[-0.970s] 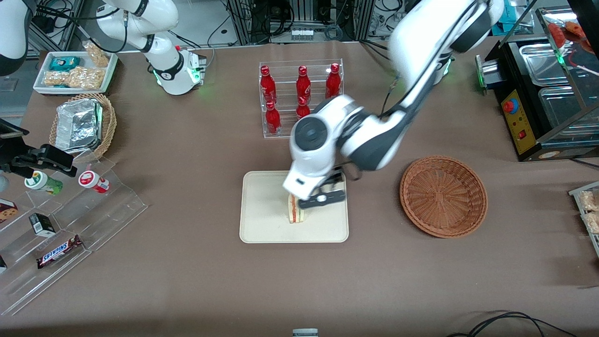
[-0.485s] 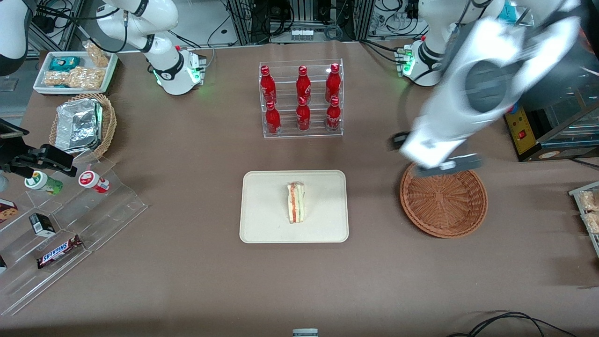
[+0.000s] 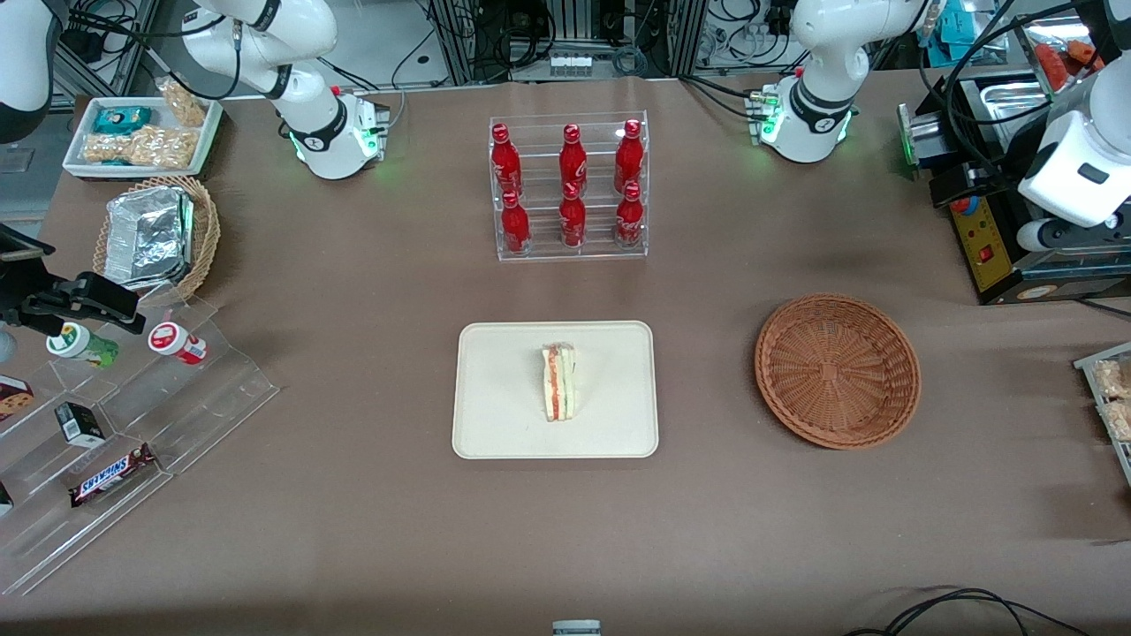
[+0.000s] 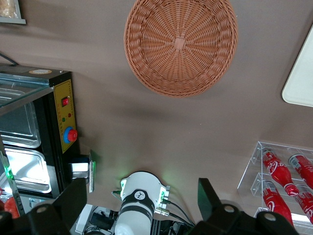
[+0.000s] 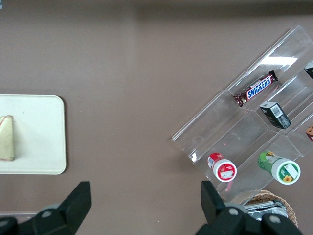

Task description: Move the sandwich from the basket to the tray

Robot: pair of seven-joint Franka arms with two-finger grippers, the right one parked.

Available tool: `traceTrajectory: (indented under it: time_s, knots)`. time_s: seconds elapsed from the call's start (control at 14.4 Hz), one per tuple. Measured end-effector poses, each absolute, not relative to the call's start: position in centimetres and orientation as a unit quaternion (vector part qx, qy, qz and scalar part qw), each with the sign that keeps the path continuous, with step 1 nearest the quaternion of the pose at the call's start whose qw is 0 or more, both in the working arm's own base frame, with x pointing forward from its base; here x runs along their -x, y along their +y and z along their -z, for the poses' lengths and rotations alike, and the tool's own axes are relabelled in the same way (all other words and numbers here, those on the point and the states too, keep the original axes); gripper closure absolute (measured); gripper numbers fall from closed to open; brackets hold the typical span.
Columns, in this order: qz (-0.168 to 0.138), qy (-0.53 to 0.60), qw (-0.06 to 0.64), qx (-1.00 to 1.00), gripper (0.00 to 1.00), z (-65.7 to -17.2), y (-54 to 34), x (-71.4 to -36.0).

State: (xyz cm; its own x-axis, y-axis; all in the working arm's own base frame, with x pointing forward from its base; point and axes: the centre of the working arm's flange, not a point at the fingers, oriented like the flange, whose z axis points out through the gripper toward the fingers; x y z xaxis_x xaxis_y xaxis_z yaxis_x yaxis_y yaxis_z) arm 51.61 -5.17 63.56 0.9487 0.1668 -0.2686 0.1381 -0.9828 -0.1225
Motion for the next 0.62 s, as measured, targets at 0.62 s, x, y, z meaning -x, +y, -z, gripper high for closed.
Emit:
traceTrajectory:
  time_s: [0.62]
  knots:
    - [-0.106,-0.027,0.041,0.993,0.0,-63.8,-7.3,-52.3]
